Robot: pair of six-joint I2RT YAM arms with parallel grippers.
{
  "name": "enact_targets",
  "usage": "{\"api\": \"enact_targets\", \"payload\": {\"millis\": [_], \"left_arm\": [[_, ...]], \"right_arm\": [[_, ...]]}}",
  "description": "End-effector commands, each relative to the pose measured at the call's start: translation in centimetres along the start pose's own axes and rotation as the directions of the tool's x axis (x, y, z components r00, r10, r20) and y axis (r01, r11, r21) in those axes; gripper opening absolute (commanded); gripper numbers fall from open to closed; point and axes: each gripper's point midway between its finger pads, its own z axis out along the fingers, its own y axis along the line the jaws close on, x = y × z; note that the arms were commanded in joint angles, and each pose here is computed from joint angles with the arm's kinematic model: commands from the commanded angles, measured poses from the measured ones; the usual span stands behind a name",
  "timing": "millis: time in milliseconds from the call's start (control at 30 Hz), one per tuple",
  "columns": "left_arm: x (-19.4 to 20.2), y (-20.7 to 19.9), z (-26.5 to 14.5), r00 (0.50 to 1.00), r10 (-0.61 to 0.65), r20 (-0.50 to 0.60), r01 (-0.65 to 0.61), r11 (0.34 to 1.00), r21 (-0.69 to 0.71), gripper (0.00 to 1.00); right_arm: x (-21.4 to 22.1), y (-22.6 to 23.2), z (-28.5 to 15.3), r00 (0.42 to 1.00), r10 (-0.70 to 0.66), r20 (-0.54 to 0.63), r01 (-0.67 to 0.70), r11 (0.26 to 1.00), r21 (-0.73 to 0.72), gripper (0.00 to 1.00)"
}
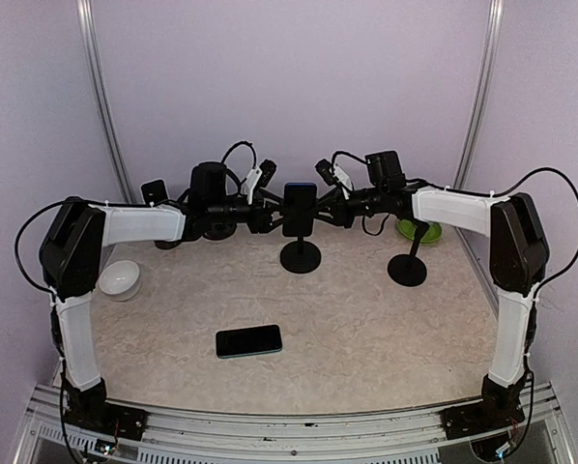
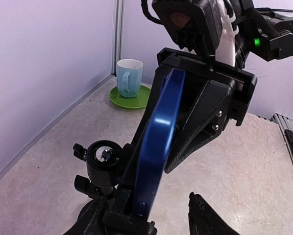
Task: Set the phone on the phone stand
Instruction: Place the phone stand with the phone at the center of the board.
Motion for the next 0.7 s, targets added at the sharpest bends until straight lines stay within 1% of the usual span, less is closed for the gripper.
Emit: {"api": "enact_targets", "payload": {"millis": [0, 133, 200, 267, 300, 333, 467, 667], "left_arm": [[-1.7, 0.8, 0.3, 0.999, 0.016, 0.045, -0.016, 1.000, 0.005, 0.55], [-1.5, 1.2, 0.2, 0.999, 0.000, 0.051, 0.001, 1.000, -0.007, 0.60], [-1.3, 1.5, -0.1, 0.999, -0.012, 0.053, 0.013, 1.000, -0.022, 0.65], [-1.3, 1.6, -0.6, 0.998, -0.020, 0.059, 0.022, 0.999, -0.034, 0.81], [-1.4, 1.6, -0.9, 0.998, -0.025, 0.065, 0.028, 0.999, -0.041, 0.91], [-1.3, 1.6, -1.2, 0.997, -0.030, 0.066, 0.033, 0.999, -0.044, 0.98], [-1.1, 0.9, -2.6, 0.996, -0.054, 0.073, 0.059, 0.996, -0.068, 0.99], [-2.1, -0.9, -5.8, 0.990, -0.077, 0.120, 0.092, 0.988, -0.127, 0.99]], "right_arm": [[-6.1, -2.2, -2.0, 0.979, -0.109, 0.170, 0.100, 0.993, 0.058, 0.09], [-5.9, -3.5, -2.3, 0.982, -0.083, 0.169, 0.067, 0.993, 0.099, 0.09], [-5.8, -4.4, -2.5, 0.983, -0.066, 0.171, 0.044, 0.991, 0.130, 0.09], [-6.0, -5.3, -3.0, 0.982, -0.046, 0.183, 0.019, 0.989, 0.147, 0.09], [-5.9, -5.6, -3.0, 0.982, -0.039, 0.187, 0.010, 0.988, 0.154, 0.09], [-5.9, -5.8, -3.1, 0.981, -0.037, 0.190, 0.005, 0.987, 0.162, 0.09], [-6.0, -7.1, -3.1, 0.981, -0.031, 0.189, -0.008, 0.980, 0.201, 0.09], [-6.2, -9.8, -3.4, 0.984, -0.019, 0.175, -0.031, 0.959, 0.280, 0.08]]}}
